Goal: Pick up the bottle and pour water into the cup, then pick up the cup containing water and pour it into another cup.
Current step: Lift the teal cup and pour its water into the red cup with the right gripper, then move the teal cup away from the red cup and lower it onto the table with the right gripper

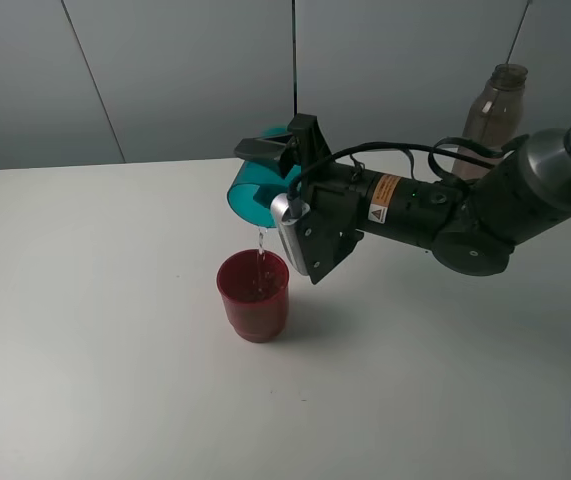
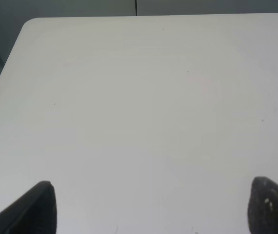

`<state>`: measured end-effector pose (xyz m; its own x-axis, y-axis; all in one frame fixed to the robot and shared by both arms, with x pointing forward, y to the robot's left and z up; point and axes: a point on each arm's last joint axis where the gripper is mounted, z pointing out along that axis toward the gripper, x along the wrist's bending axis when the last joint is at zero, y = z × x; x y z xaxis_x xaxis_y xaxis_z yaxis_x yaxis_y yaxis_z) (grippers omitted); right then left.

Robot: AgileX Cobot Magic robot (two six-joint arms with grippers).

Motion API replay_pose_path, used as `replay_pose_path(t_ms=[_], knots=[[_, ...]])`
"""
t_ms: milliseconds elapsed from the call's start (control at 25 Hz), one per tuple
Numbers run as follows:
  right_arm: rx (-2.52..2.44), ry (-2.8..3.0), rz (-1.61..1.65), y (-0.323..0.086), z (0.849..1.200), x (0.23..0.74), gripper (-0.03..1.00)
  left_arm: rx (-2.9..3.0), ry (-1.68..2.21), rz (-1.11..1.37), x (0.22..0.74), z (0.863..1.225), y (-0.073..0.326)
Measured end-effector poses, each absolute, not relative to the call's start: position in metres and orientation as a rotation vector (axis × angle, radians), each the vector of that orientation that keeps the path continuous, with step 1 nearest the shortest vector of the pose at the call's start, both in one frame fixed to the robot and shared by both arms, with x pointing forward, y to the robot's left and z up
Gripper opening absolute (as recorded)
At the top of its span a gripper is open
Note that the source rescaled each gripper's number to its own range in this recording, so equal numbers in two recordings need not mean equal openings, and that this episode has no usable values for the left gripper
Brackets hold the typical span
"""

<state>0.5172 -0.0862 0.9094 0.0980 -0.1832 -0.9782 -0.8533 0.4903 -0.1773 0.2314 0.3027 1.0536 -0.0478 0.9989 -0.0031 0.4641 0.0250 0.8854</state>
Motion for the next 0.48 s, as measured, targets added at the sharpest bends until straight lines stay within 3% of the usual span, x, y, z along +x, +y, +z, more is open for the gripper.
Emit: replay_pose_path(t_ms=[480], knots=[[-0.974,1.418,0.640,-0.0862,0.9094,0.5172,0.08,1.522,1.600,0.964,0.2314,1.0536,0.3027]])
